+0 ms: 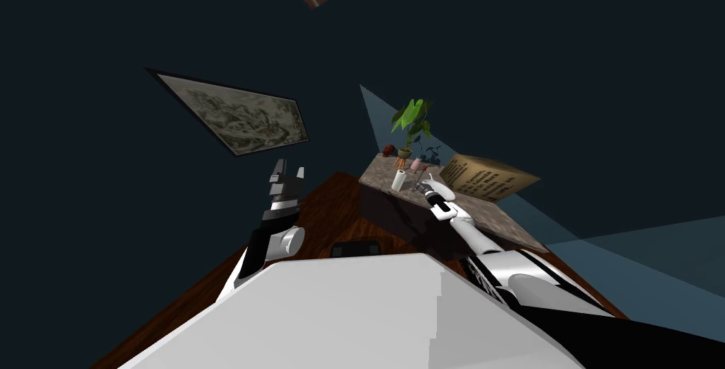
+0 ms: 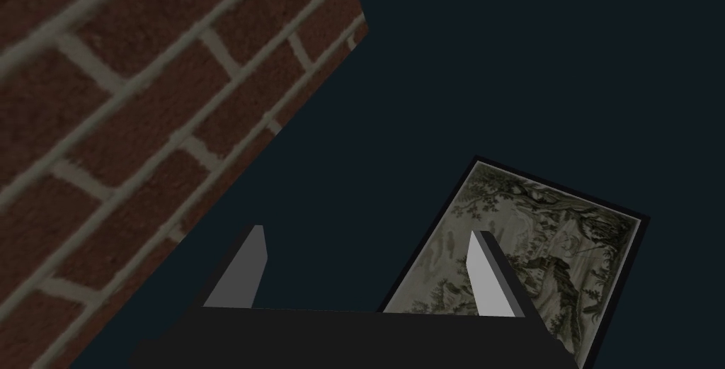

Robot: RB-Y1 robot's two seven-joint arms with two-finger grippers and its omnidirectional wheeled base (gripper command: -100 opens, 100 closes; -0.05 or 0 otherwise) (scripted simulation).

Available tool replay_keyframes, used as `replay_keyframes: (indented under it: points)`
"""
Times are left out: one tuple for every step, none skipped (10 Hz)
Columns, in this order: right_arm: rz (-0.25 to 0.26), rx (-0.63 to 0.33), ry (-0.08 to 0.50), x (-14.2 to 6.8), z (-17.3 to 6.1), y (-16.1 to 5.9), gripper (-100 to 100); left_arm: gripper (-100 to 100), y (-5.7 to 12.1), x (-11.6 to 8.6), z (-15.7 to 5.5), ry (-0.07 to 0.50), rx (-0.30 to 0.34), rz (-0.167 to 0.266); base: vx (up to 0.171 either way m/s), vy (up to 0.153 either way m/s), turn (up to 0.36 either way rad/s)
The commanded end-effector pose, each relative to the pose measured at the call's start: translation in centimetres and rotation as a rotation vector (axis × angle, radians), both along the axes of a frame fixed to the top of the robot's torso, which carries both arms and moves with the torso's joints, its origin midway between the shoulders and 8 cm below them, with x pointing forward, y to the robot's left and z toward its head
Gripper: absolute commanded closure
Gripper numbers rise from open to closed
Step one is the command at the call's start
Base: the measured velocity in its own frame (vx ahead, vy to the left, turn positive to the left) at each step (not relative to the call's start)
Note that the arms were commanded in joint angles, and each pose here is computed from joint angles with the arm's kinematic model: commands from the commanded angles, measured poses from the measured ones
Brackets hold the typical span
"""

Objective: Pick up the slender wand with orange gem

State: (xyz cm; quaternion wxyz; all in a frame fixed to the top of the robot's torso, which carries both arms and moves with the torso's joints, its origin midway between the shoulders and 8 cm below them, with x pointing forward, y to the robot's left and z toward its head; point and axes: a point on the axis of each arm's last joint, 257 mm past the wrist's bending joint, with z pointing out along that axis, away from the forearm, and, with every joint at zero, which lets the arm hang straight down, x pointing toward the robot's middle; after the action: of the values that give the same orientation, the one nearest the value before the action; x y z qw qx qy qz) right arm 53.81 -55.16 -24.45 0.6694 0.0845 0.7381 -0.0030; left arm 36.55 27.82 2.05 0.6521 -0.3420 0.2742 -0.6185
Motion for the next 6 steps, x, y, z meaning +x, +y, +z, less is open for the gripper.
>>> replay_keyframes:
  points:
    - [-0.014,0.002,-0.018,1.0,0.9,-0.5,-100,0,0.0,0.0,0.0,0.0,0.0,0.0,-0.049,0.024,-0.008]
    - [-0.041,0.001,0.008,0.2,-0.3,-1.7,-100,0,0.0,0.0,0.0,0.0,0.0,0.0,-0.009,0.009,0.001]
    - [-0.053,0.001,0.02,-0.1,-0.8,-2.3,-100,0,0.0,0.0,0.0,0.0,0.0,0.0,0.008,0.0,-0.005]
    - [-0.034,-0.046,-0.012,1.1,1.6,-2.7,-100,0,0.0,0.0,0.0,0.0,0.0,0.0,-0.063,0.046,0.06]
    - [-0.069,-0.026,-0.028,1.8,2.6,-3.9,-100,0,0.0,0.0,0.0,0.0,0.0,0.0,-0.082,0.046,0.034]
    - [-0.081,-0.027,-0.017,1.4,2.1,-4.4,-100,0,0.0,0.0,0.0,0.0,0.0,0.0,-0.043,0.019,0.0]
